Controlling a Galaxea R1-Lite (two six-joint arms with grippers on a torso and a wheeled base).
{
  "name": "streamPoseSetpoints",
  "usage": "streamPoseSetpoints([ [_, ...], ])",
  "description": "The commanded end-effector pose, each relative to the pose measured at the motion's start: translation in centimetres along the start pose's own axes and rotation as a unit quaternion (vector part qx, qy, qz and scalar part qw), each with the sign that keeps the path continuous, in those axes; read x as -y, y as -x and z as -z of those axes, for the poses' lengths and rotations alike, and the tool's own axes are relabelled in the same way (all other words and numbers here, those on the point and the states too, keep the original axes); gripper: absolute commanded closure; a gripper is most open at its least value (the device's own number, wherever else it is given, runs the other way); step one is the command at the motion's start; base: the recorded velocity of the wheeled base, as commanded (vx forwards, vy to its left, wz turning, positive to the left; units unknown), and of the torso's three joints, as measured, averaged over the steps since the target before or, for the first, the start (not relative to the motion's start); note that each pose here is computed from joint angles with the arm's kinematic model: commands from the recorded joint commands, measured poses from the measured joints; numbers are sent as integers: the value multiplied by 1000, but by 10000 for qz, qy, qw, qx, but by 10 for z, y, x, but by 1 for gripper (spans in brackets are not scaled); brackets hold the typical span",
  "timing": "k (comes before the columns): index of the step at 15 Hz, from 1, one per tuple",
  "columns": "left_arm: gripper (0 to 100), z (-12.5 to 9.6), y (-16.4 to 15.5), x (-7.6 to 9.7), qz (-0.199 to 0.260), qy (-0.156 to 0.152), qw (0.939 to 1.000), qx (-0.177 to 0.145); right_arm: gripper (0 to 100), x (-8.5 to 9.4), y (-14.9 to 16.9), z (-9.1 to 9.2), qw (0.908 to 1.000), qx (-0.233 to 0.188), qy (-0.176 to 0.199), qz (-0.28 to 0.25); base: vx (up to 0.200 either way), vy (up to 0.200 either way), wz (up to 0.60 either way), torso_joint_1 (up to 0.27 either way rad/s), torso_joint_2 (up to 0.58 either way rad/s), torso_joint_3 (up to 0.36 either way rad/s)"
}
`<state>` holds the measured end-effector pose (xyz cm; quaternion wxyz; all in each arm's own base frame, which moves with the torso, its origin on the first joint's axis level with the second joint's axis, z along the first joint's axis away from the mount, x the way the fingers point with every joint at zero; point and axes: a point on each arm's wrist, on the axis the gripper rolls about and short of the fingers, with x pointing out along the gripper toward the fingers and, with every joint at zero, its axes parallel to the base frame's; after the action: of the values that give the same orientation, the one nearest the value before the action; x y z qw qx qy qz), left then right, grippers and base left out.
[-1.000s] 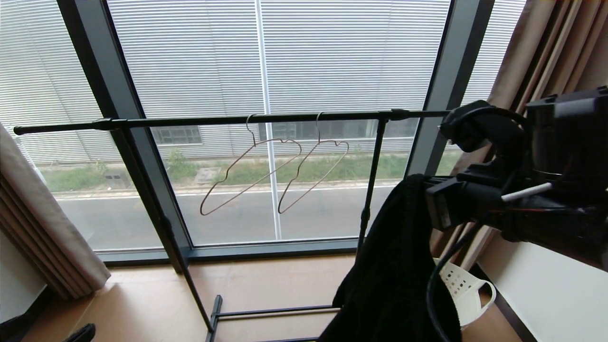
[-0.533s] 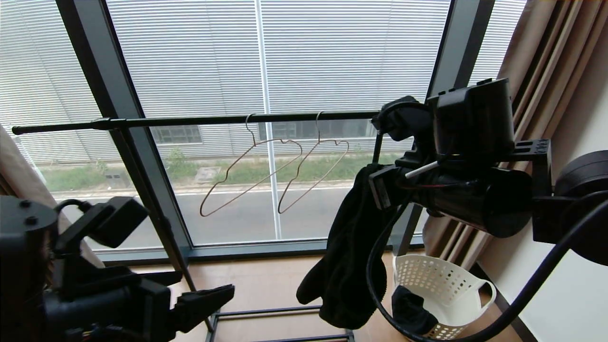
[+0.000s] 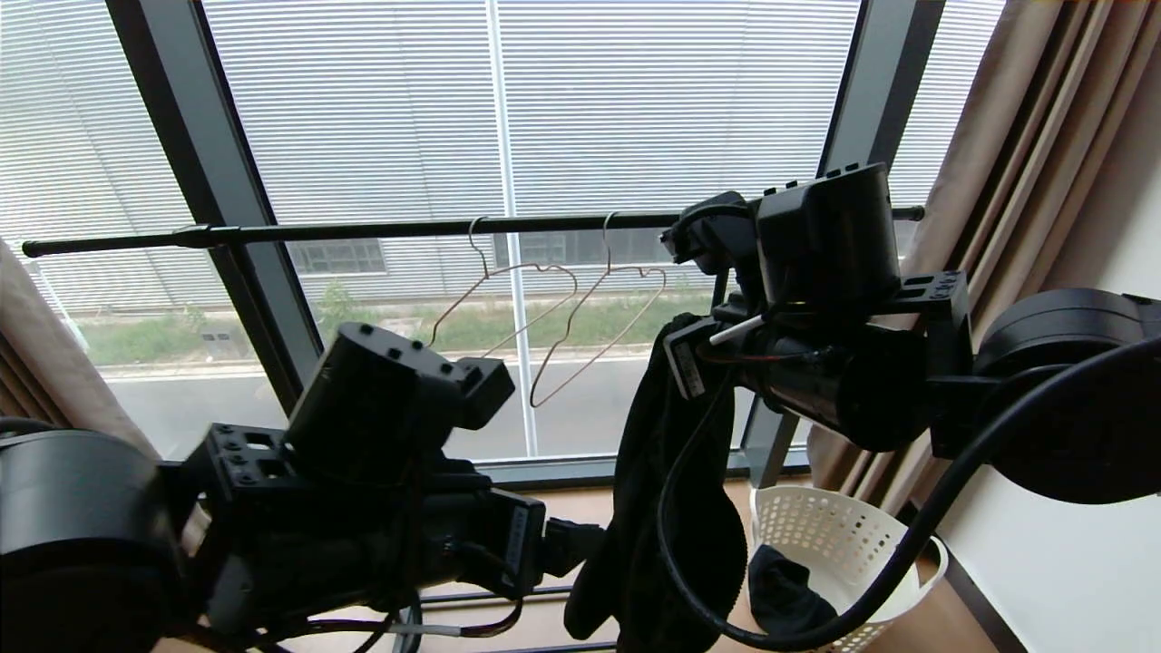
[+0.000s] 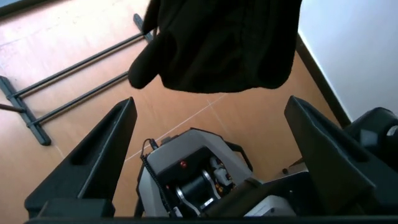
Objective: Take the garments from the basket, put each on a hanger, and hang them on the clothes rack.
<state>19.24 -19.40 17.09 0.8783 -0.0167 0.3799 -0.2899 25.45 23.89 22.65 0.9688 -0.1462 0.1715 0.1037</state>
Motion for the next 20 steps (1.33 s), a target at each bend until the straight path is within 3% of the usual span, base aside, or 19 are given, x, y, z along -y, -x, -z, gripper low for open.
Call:
streamPoseSetpoints([
  [1,0,-2,-41,13,-143,-119,9995,-269,100,-5,4,-1,10000,42,-16,-56,0,0,0,0,0,0],
  [5,0,-3,-61,29,-68,-256,9994,-215,100,-15,13,-3,9999,117,-23,48,0,0,0,0,0,0],
  [10,0,-3,-86,27,-435,-254,9986,-184,100,-13,21,-6,9998,203,-70,5,0,0,0,0,0,0],
  [15,0,2,-107,16,-936,-222,9950,-272,100,0,41,-11,9992,360,-195,-12,0,0,0,0,0,0],
  [20,0,9,-98,7,-1344,-108,9906,-221,100,24,53,-3,9985,324,-416,159,0,0,0,0,0,0],
])
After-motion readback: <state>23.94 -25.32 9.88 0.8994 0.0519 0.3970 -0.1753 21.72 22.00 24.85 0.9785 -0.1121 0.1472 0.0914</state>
